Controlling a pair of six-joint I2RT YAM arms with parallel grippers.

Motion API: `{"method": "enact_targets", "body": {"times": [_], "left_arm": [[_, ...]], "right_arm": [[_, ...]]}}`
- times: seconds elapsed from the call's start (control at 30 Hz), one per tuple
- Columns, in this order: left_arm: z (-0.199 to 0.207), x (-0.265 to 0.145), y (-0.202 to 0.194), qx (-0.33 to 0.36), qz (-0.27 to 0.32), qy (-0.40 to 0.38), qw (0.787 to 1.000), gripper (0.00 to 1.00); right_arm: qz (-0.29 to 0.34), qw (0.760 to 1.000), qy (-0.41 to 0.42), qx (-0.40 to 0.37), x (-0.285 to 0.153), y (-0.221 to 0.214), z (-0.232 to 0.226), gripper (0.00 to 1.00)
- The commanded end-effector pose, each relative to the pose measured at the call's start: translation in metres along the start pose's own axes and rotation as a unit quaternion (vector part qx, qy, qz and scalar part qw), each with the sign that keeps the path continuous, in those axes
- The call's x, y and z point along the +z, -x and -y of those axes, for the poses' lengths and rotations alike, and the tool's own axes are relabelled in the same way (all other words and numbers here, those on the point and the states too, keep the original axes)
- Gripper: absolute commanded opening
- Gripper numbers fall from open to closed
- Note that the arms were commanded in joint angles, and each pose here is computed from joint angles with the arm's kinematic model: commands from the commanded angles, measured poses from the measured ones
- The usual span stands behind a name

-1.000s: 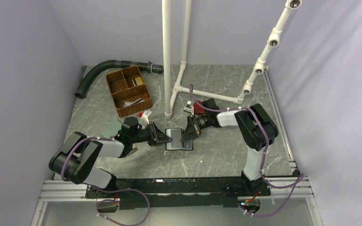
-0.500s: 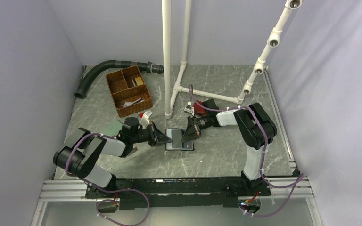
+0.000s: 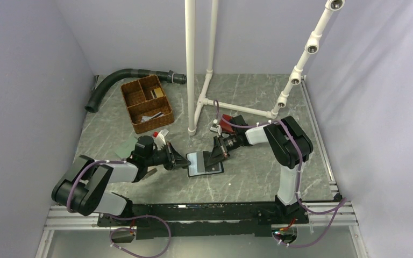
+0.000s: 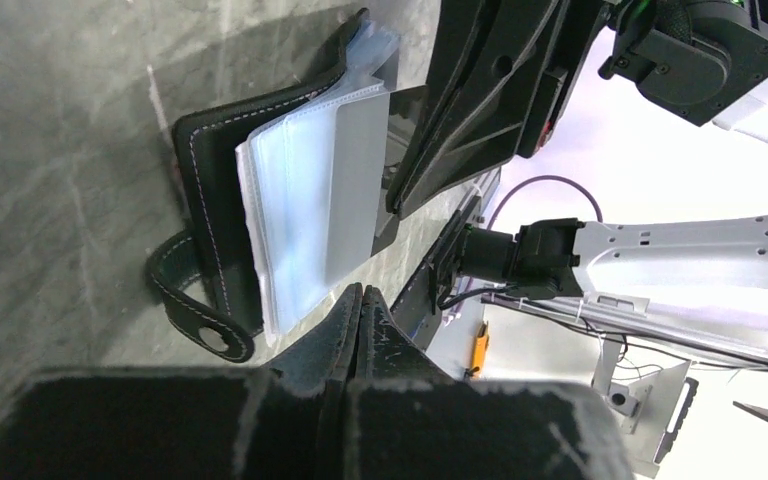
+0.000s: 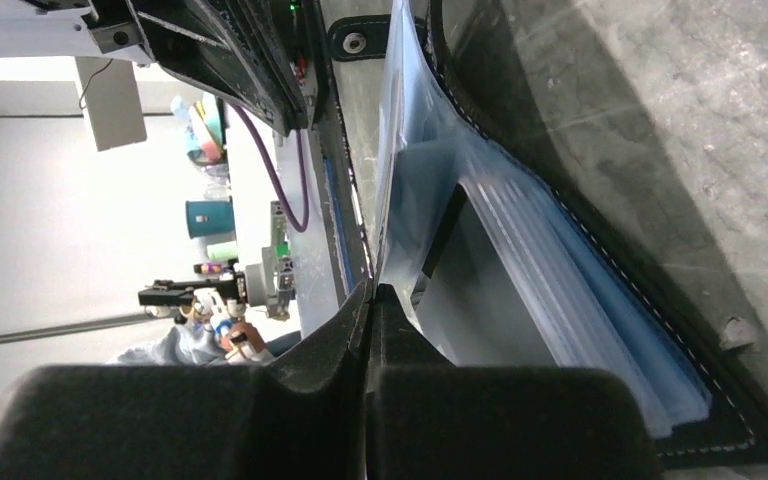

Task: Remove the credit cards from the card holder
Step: Remove the credit card from the card holder.

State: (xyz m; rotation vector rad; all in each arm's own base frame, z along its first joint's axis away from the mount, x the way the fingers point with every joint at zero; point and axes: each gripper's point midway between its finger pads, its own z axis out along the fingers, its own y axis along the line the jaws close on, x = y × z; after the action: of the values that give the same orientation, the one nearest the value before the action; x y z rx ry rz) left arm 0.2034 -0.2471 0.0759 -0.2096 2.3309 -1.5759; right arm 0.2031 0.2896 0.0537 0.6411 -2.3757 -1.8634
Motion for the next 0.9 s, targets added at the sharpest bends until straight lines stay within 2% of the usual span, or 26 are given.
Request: {"method": "enact_targets", "body": {"times": [0.0, 0.07, 0.2, 0.43, 0.73, 0.77, 0.87], "left_arm": [[-0.01, -0.005, -0.001, 0.009, 0.0, 0.032, 0.999, 0.08], [-0.012, -0.007, -0.001, 0.01, -0.001, 0.044, 0.999, 0.19], [-0.012, -0.011, 0.002, 0.022, 0.007, 0.06, 0.998, 0.29], [-0.005, -0.011, 0.006, 0.029, 0.008, 0.054, 0.998, 0.32], [0.018, -0.018, 0.025, 0.066, 0.04, 0.058, 0.995, 0.34], [0.019, -0.02, 0.027, 0.07, 0.045, 0.066, 0.994, 0.35], [0.026, -0.027, 0.038, 0.082, 0.076, 0.083, 0.99, 0.49]], "right_arm": [[0.0, 1.0, 0.007, -0.026, 0.0, 0.006, -0.004, 0.0], [0.0, 1.0, 0.01, -0.03, -0.001, 0.007, -0.006, 0.0], [0.001, 0.999, -0.003, -0.04, -0.002, 0.007, -0.005, 0.0], [0.01, 0.994, -0.099, -0.054, -0.014, 0.011, 0.015, 0.0], [0.043, 0.99, -0.099, -0.094, -0.038, 0.011, -0.005, 0.0], [0.046, 0.989, -0.096, -0.103, -0.04, 0.011, -0.008, 0.0], [0.052, 0.987, -0.095, -0.117, -0.043, 0.008, -0.014, 0.0]]}}
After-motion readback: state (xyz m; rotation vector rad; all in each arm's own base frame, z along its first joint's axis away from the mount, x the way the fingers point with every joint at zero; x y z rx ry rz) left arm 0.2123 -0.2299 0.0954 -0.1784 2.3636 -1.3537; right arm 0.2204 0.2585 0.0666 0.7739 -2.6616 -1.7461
